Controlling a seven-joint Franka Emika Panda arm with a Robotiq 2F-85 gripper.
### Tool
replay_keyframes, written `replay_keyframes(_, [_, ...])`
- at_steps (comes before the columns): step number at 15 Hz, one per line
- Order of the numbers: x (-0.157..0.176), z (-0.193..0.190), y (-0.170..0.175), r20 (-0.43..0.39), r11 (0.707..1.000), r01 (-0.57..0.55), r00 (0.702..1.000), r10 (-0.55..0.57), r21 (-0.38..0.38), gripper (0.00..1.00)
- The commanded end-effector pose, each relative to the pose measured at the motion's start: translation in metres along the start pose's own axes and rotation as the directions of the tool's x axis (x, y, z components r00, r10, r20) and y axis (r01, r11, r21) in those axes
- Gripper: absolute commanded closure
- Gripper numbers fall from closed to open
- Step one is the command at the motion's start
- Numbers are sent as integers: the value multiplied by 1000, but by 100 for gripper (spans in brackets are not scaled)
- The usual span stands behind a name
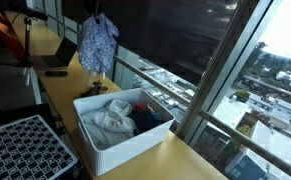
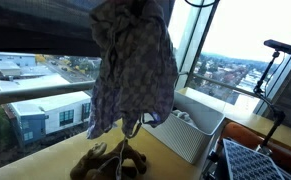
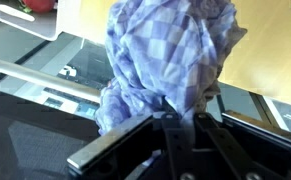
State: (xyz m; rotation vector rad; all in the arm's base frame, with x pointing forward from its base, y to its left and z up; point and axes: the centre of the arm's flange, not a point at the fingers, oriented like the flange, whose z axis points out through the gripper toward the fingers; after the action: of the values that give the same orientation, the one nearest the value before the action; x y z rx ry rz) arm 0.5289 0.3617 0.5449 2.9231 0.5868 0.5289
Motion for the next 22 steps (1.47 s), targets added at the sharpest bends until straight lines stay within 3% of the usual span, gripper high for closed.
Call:
replay_keyframes(1, [-27,17,6,21,1000,-13,1000,13,7,62])
replay_keyframes(6, [-43,26,15,45,1000,-14,999,14,-3,27])
replay_keyframes(10, [-67,44,82,75,996,-67,995,71,-62,1])
replay_keyframes(16, [-120,111,216,123,972,-202,968,216,-121,0])
replay_keyframes(19, [-143,158,259,153,957,-268,947,283,-113,0])
replay_keyframes(22, [-167,204,275,190,937,-340,918,348,-74,0])
